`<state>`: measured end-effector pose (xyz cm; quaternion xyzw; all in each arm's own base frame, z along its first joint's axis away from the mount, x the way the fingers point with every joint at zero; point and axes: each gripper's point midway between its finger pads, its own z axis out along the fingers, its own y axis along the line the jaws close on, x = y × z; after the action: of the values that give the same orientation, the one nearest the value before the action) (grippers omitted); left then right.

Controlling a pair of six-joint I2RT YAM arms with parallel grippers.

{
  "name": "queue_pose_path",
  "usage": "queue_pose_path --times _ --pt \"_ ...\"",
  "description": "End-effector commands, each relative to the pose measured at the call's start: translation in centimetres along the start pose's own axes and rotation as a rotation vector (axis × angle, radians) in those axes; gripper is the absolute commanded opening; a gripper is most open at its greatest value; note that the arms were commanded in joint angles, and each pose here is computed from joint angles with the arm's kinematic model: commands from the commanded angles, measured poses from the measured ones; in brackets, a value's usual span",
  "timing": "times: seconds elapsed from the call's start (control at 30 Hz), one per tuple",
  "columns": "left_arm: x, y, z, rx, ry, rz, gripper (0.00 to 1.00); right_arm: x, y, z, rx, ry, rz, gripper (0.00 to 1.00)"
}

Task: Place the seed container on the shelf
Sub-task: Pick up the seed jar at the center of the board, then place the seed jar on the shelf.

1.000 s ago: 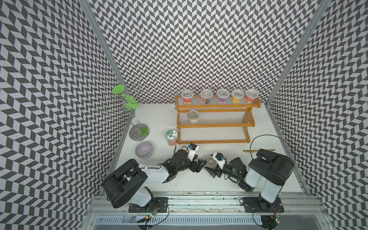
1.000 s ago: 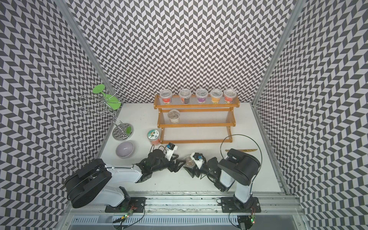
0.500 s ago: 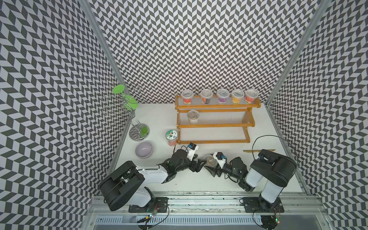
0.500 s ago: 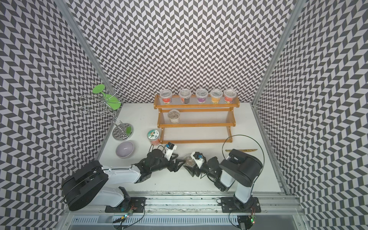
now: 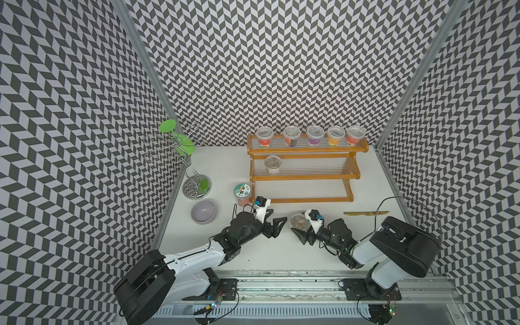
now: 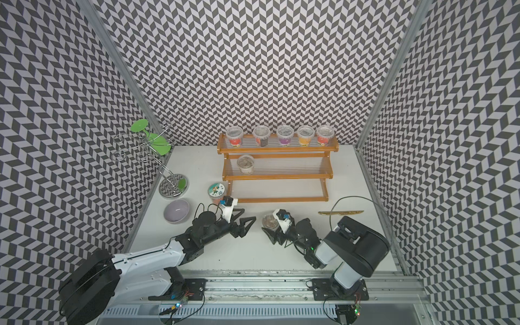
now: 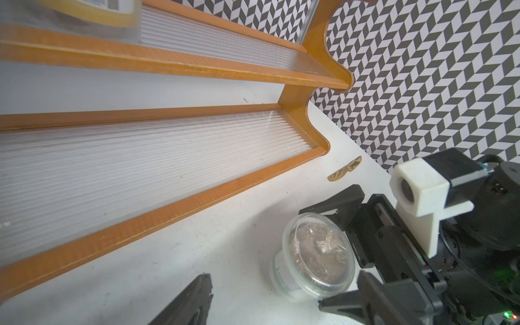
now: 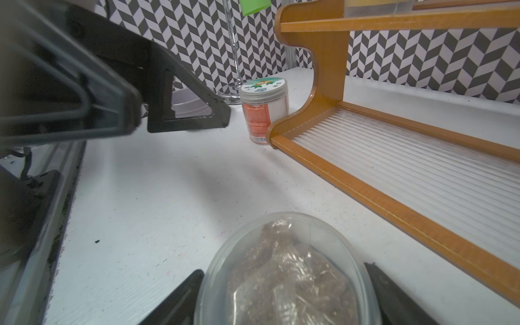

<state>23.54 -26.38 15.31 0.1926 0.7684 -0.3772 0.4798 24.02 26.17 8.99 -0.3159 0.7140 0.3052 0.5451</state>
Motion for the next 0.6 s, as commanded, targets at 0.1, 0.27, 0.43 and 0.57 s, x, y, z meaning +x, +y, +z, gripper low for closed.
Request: queue_pose_path --times 0.1,0.27,0.43,0.57 --pt "-0.4 0.3 0.0 -0.011 0.002 -0.006 0.85 -3.0 -2.6 1.4 0.099 0.021 0.01 0.86" --pt "-0.8 -0.1 0.5 0.01 0.004 -0.005 0.85 -5.0 -4.1 1.2 0.145 -0.007 0.021 0.86" --pt "-1.0 -0.4 0.7 0.025 0.004 -0.005 0.85 -7.1 -5.7 0.8 0.198 -0.036 0.041 0.86" --pt "-1.1 -0.7 1.1 0.043 0.007 -0.003 0.85 -9.0 -6.6 0.4 0.223 -0.068 0.051 0.86"
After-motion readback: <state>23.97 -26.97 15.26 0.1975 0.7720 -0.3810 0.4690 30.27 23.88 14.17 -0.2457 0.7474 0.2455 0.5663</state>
